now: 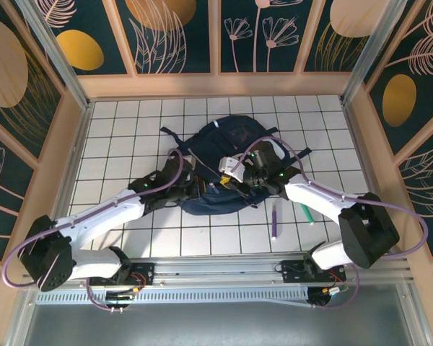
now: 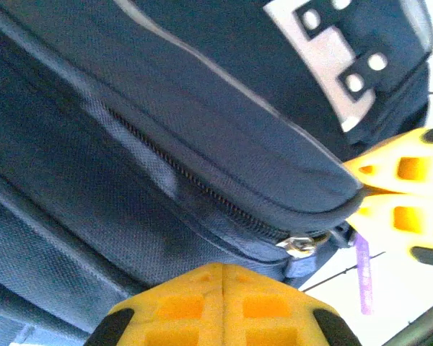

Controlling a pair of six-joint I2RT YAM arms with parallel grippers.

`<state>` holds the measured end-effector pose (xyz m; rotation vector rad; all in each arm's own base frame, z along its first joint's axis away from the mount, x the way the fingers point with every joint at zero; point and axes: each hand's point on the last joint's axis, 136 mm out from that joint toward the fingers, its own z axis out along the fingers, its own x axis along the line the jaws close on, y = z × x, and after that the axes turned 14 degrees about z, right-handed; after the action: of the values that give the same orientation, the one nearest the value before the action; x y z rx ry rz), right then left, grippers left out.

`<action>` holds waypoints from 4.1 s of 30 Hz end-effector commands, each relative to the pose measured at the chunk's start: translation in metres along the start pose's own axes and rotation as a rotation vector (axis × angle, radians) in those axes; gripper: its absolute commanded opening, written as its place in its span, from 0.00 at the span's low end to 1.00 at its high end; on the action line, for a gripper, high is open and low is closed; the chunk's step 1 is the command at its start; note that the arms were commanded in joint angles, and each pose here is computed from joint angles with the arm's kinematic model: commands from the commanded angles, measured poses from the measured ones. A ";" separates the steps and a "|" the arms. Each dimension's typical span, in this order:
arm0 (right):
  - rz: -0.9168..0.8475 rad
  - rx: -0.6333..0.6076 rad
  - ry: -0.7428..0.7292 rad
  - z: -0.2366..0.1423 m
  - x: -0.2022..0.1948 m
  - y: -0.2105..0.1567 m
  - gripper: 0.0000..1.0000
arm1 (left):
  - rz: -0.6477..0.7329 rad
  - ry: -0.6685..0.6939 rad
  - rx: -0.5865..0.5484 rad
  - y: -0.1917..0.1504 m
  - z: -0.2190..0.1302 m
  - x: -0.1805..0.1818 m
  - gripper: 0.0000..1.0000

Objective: Pack the student bag

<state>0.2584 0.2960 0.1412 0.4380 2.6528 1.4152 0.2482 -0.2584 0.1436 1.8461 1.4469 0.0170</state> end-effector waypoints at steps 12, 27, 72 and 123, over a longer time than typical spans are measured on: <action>0.244 -0.223 0.124 0.005 0.006 0.078 0.00 | -0.181 -0.120 0.111 -0.019 0.011 -0.013 0.57; 0.106 -0.077 0.071 0.024 0.024 0.044 0.00 | -0.162 0.174 -0.018 0.017 -0.010 0.027 0.65; -0.147 0.091 0.219 0.021 0.058 0.006 0.00 | 1.593 0.016 -0.117 -0.018 -0.044 0.013 0.50; -0.199 0.079 0.169 0.002 0.045 0.002 0.00 | 1.133 -0.267 -0.101 -0.031 -0.030 0.017 0.33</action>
<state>0.2113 0.3101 0.1331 0.0307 2.8339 1.2881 0.2228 -0.2243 0.1357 2.2694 0.0893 0.3919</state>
